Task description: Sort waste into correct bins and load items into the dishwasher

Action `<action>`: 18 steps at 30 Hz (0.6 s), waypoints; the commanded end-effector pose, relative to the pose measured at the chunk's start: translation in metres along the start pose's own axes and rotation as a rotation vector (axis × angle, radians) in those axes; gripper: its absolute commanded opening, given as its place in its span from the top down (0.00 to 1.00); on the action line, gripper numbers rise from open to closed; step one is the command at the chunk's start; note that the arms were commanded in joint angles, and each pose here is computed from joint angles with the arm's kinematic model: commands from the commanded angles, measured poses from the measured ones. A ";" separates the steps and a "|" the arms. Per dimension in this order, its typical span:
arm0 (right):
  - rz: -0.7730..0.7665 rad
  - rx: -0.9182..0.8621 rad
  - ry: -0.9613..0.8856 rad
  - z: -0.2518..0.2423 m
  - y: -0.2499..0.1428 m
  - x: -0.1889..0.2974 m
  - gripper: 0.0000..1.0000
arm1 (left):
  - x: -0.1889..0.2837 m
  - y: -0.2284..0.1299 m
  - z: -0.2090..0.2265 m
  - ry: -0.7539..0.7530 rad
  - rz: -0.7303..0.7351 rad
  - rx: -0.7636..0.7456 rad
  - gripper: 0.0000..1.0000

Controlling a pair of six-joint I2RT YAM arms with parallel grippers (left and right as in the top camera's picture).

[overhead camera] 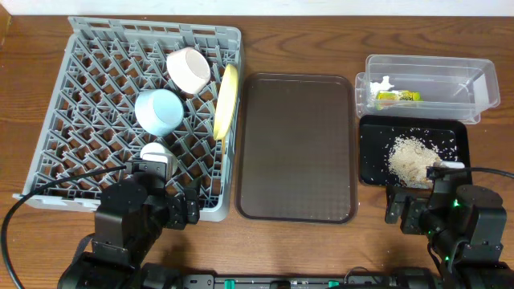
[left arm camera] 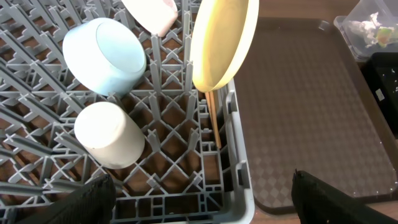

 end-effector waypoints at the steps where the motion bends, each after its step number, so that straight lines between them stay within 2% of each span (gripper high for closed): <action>1: -0.061 0.004 -0.016 -0.002 0.003 0.005 0.01 | -0.001 0.000 0.002 0.013 -0.002 -0.015 0.10; 4: -0.261 0.089 0.032 0.007 0.015 0.012 0.01 | -0.001 0.000 0.002 0.013 -0.002 -0.015 0.09; 8: -0.416 0.113 0.088 0.015 0.012 0.004 0.01 | -0.001 0.000 0.002 0.013 -0.002 -0.015 0.09; 9: -0.497 0.119 0.121 0.019 0.013 -0.003 0.01 | -0.001 0.000 0.002 0.013 -0.002 -0.015 0.09; 18: -0.786 0.136 0.142 0.023 0.034 -0.025 0.01 | -0.001 0.000 0.002 0.013 -0.002 -0.015 0.09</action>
Point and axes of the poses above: each gripper's point midway between its finger pads, its own x axis back along the fingers, its own z axis along the line the jaws close on, y = z × x, the point moved 1 cm from there along x, back along the fingers
